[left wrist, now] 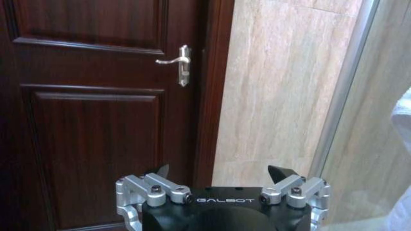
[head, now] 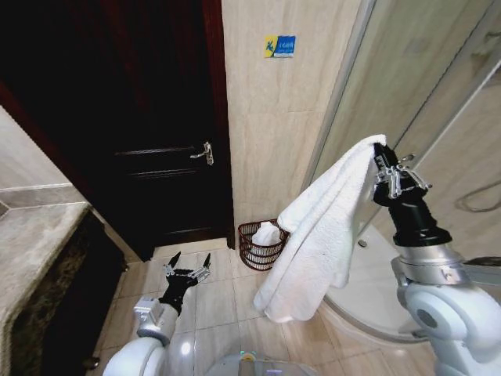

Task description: Discard the used towel into the hamper.

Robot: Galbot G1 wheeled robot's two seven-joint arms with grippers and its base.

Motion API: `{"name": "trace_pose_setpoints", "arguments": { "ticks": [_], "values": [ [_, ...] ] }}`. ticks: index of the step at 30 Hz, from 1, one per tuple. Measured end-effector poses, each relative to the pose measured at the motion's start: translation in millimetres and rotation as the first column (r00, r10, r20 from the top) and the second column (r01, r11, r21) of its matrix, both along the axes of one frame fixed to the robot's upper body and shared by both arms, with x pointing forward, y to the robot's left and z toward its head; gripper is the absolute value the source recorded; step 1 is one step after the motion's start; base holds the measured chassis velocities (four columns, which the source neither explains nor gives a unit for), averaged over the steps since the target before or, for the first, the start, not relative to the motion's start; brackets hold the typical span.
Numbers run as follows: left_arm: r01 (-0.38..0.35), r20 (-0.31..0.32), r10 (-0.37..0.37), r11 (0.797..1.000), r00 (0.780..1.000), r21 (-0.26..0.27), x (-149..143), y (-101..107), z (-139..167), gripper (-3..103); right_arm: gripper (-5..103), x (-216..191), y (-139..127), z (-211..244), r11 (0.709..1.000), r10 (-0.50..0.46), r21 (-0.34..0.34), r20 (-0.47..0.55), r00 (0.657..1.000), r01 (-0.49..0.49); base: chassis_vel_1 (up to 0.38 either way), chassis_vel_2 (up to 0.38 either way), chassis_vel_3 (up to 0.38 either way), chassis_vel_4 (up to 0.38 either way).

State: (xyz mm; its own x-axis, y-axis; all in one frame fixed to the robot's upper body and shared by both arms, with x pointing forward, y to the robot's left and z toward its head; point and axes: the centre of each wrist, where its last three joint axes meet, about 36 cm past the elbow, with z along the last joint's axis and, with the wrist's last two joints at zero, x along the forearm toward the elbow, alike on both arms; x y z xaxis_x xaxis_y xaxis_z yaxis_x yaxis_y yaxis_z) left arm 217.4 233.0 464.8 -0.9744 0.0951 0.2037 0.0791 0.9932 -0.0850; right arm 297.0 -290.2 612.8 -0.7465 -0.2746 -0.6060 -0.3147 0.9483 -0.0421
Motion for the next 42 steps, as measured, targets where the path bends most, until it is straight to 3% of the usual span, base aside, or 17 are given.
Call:
{"name": "trace_pose_setpoints", "arguments": {
  "ticks": [22,42],
  "values": [
    [0.000,0.000,0.000,1.000,1.000,0.000,0.0,0.0,0.0,100,0,1.0,0.0,1.9,1.000,0.018,-0.022,0.001,1.000,-0.018,-0.030,0.032,0.036,-0.034],
    [0.000,0.000,0.000,1.000,1.000,0.000,0.0,0.0,0.0,100,0,0.6,0.0,-0.1,0.999,0.035,-0.028,-0.006,0.999,-0.035,-0.160,0.161,0.163,-0.160]
  ]
}}
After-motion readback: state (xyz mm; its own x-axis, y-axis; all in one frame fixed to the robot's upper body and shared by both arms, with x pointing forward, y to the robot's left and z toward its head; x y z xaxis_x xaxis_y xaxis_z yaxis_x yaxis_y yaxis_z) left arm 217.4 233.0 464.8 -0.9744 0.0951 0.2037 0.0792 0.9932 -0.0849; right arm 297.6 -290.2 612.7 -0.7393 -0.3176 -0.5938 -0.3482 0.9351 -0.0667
